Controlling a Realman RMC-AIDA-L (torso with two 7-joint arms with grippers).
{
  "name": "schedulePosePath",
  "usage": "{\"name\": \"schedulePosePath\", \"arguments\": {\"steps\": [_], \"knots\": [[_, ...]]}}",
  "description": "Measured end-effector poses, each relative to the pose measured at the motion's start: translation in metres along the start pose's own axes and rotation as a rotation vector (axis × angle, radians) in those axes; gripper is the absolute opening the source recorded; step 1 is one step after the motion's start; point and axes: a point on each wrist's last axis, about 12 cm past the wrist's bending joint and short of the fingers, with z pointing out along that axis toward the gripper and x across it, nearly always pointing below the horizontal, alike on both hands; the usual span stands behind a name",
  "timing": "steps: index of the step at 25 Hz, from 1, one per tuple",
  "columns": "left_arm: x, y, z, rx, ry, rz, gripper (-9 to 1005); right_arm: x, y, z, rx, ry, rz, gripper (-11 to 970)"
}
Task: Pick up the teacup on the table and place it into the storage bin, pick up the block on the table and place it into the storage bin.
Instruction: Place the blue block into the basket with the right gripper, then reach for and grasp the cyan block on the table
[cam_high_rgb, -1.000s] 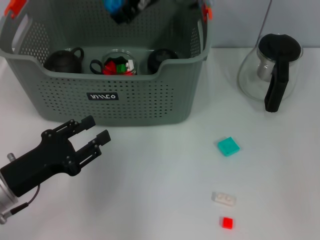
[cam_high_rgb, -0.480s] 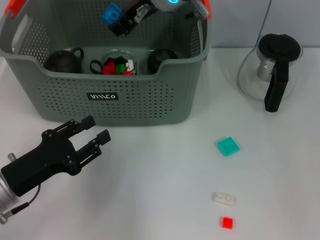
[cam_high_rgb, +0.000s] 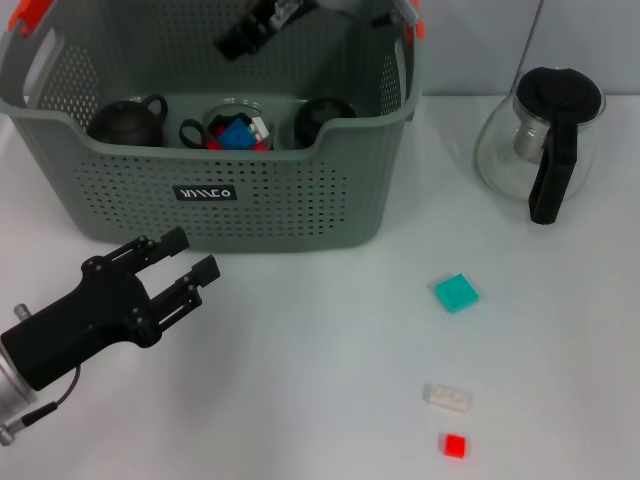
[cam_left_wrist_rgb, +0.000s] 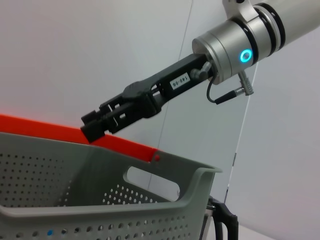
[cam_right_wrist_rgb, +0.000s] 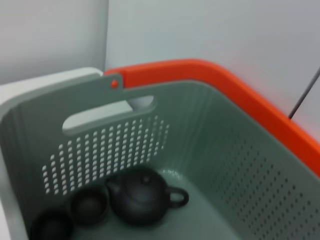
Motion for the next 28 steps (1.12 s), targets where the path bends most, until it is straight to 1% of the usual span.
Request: {"name": "schedulePosePath", "arguments": {"steps": [3, 4, 5, 7, 9, 10, 11, 12, 15, 18, 22, 25, 28], "knots": [[-0.001, 0.000, 0.001, 0.002, -0.002, 0.001, 551, 0.001, -0.005, -0.012, -0.025, -0.075, 0.023, 579], [-0.001, 0.000, 0.001, 0.003, -0.003, 0.002, 551, 0.002, -0.006, -0.020, -0.047, -0.122, 0.030, 600], [-0.001, 0.000, 0.001, 0.004, -0.003, 0.002, 551, 0.003, -0.007, -0.032, -0.075, -0.182, 0.037, 599], [-0.001, 0.000, 0.001, 0.006, -0.004, 0.002, 551, 0.010, -0.010, -0.060, -0.123, -0.328, 0.051, 597], [0.000, -0.001, 0.000, 0.003, -0.005, -0.001, 551, 0.028, -0.012, -0.091, -0.173, -0.490, 0.052, 594], [0.000, 0.000, -0.001, 0.001, -0.003, -0.001, 551, 0.039, -0.013, -0.102, -0.184, -0.539, 0.048, 593], [0.000, 0.000, -0.001, -0.002, -0.002, 0.000, 551, 0.055, -0.014, -0.116, -0.203, -0.605, 0.045, 593], [0.000, 0.000, -0.001, -0.002, -0.001, 0.001, 551, 0.076, -0.015, -0.129, -0.220, -0.663, 0.046, 593], [-0.002, 0.002, 0.001, 0.000, 0.000, 0.006, 551, 0.132, -0.016, -0.154, -0.269, -0.732, 0.045, 592], [-0.003, 0.003, 0.002, 0.003, 0.000, 0.011, 551, 0.181, -0.014, -0.169, -0.333, -0.698, 0.042, 592], [-0.003, 0.003, 0.002, 0.003, 0.000, 0.012, 551, 0.235, -0.009, -0.186, -0.394, -0.530, 0.063, 593], [-0.003, 0.004, 0.002, 0.002, 0.001, 0.012, 551, 0.261, -0.010, -0.193, -0.406, -0.336, 0.107, 590], [-0.003, 0.004, 0.002, 0.002, 0.000, 0.012, 550, 0.269, -0.012, -0.194, -0.403, -0.178, 0.147, 586]]}}
